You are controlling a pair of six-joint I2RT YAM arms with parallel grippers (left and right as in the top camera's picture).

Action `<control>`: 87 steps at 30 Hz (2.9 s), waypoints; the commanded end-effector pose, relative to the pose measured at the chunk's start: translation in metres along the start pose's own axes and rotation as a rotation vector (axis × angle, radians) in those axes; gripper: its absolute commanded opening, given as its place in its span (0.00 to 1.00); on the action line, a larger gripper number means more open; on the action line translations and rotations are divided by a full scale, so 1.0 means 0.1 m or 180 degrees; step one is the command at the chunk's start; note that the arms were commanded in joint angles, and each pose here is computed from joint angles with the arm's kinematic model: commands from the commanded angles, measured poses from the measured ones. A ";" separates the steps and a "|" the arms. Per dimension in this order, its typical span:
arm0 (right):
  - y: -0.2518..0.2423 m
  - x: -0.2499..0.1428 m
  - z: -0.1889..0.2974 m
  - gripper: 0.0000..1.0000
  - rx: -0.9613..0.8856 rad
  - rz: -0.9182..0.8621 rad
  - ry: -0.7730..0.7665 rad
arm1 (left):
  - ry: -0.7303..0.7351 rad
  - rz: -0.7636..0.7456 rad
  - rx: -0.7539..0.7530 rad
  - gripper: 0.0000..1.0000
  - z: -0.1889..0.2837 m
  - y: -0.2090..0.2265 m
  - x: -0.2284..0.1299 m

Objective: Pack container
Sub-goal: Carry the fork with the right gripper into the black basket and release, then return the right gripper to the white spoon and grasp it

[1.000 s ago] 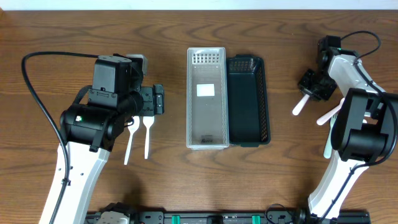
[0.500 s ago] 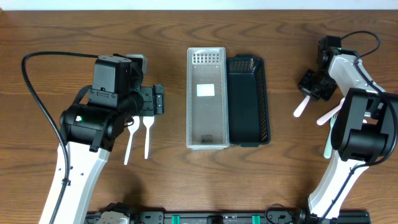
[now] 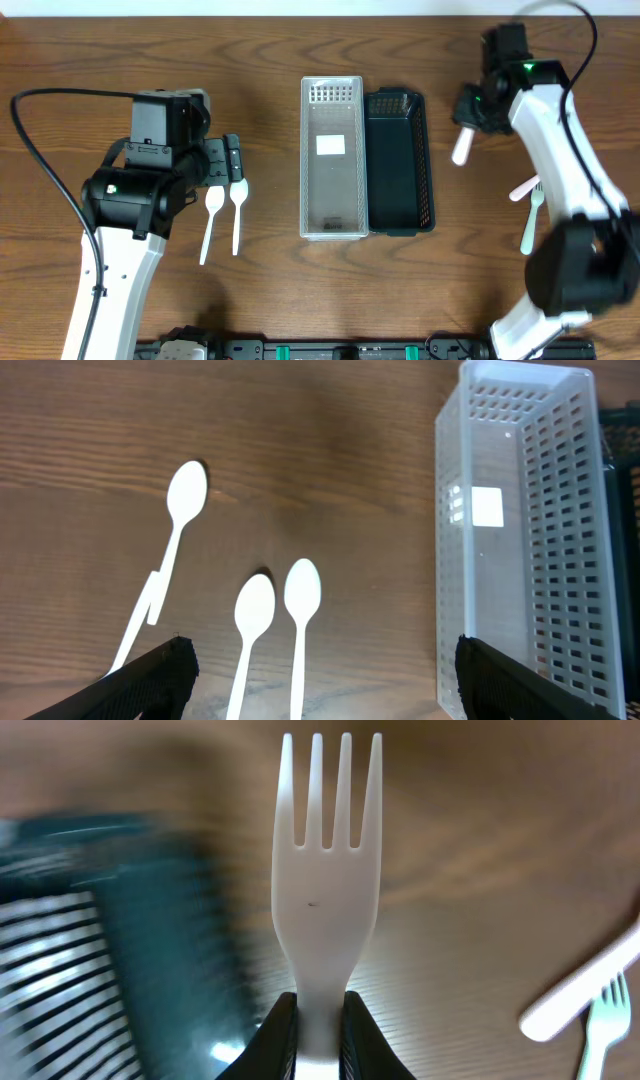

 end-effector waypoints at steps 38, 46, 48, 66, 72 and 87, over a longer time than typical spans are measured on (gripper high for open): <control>-0.44 0.25 0.75 0.69 -0.0194 -0.0648 -0.0496 | 0.0066 0.0054 0.0086 0.86 -0.01 0.07 -0.02; -1.84 0.17 0.47 0.89 -0.0742 -0.1748 -0.0099 | 0.0073 0.0054 0.0087 0.86 -0.01 0.07 -0.03; -2.02 0.12 0.31 0.90 -0.0760 -0.1858 0.0067 | 0.0076 0.0054 0.0087 0.86 -0.01 0.07 -0.03; -2.27 -0.46 -1.11 0.92 -0.0798 -0.1892 0.1321 | 0.0076 0.0054 0.0087 0.86 -0.01 0.07 -0.03; -2.23 -0.45 -1.20 0.90 -0.0724 -0.1741 0.1295 | 0.0076 0.0054 0.0087 0.86 -0.01 0.07 -0.03; -2.16 -0.72 -1.47 0.86 -0.0707 -0.1630 0.1340 | 0.0076 0.0054 0.0087 0.86 -0.01 0.07 -0.03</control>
Point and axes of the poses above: each gripper's point midway between its finger pads, its own z axis back along the fingers, its own y axis along the line the jaws close on, x = y × z, the point moved 2 cm from there along z, back along the fingers, and after that the axes turned 1 degree about -z, right-handed, at the moved point
